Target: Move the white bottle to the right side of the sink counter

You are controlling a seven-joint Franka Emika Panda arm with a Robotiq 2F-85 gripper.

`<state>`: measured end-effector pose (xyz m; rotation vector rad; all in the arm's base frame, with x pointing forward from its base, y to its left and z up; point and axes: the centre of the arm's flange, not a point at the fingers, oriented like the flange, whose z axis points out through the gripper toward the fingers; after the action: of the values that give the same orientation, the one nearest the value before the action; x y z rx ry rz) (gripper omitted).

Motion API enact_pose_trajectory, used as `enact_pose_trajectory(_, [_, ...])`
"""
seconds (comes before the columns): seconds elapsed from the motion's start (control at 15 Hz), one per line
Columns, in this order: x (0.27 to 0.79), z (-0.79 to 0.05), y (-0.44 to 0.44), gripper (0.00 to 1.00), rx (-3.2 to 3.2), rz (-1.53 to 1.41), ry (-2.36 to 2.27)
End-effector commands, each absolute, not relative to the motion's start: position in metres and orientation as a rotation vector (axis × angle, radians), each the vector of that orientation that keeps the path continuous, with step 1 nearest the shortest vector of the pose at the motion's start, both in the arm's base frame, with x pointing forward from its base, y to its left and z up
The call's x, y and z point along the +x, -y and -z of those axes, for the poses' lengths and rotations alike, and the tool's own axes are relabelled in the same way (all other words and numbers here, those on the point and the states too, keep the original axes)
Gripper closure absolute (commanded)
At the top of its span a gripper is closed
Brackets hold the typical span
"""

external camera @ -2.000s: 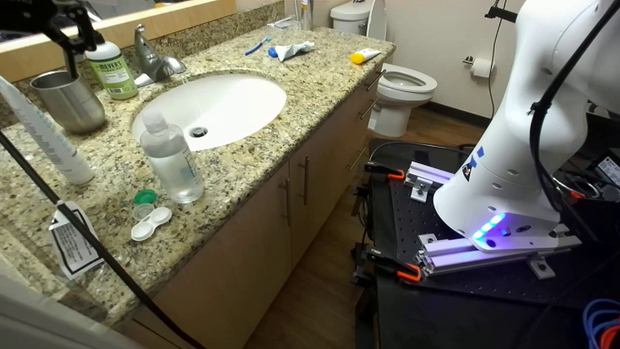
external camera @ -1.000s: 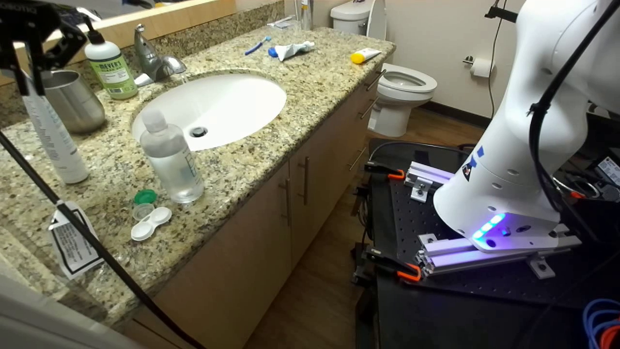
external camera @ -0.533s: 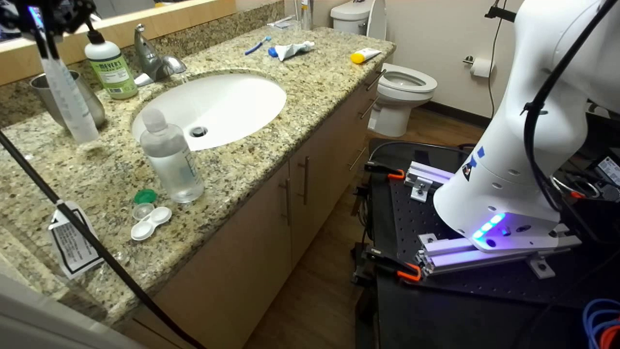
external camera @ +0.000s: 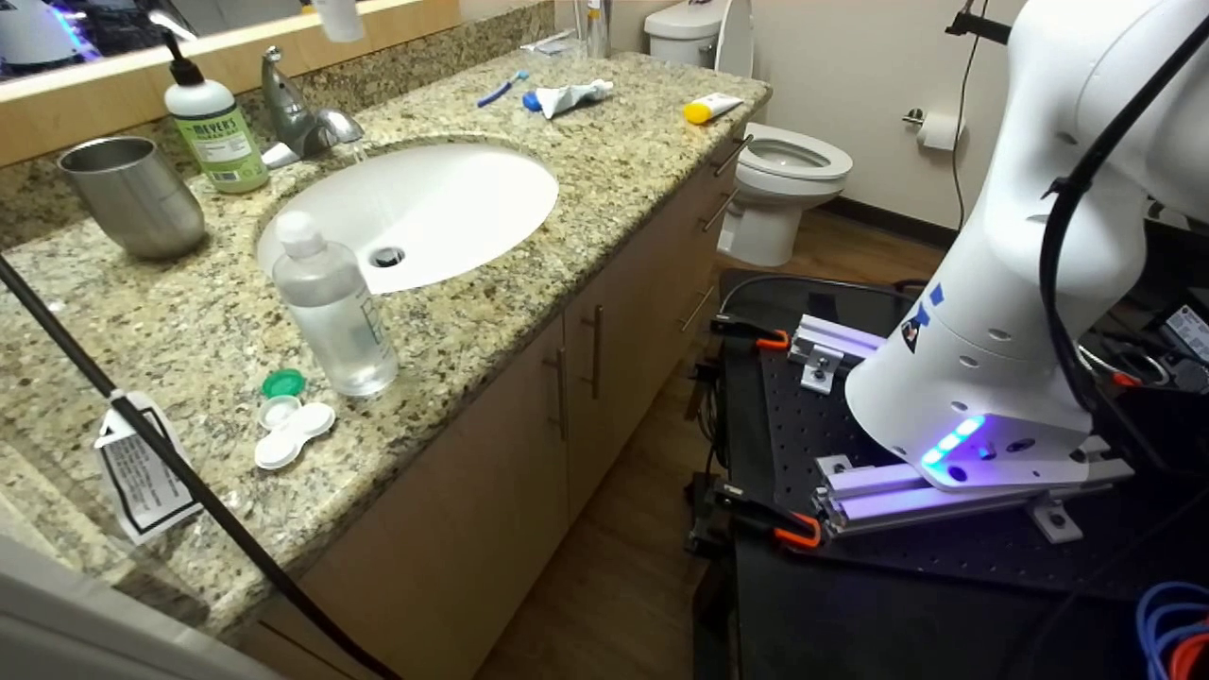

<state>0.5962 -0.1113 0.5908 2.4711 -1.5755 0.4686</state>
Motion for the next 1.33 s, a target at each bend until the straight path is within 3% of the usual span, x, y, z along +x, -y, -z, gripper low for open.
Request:
enact_pose_trajectory(0.0, [0.566,-0.659,0.182,0.98,2.305,-0.379,1.812])
enact_pose_trajectory(0.13, [0.542,-0.693,0.23,0.98,2.305,-0.336,1.964])
enact_pose_trajectory(0.2, [0.542,-0.665,0.194,0.98,2.312,-0.379,1.857])
enact_pose_trajectory(0.33, [0.532,-0.676,0.212,0.94,2.301,-0.387,1.889])
enact_pose_trajectory(0.47, [0.54,-0.669,0.201,0.98,2.312,-0.373,1.869])
enact_pose_trajectory(0.6, [0.586,-0.64,0.204,0.98,2.134,-0.381,2.01])
enact_pose_trajectory(0.93, [0.616,-0.615,0.327,0.98,1.816,-0.394,2.294])
enact_pose_trajectory(1.27, [0.586,-0.602,0.459,0.98,1.482,-0.332,2.55])
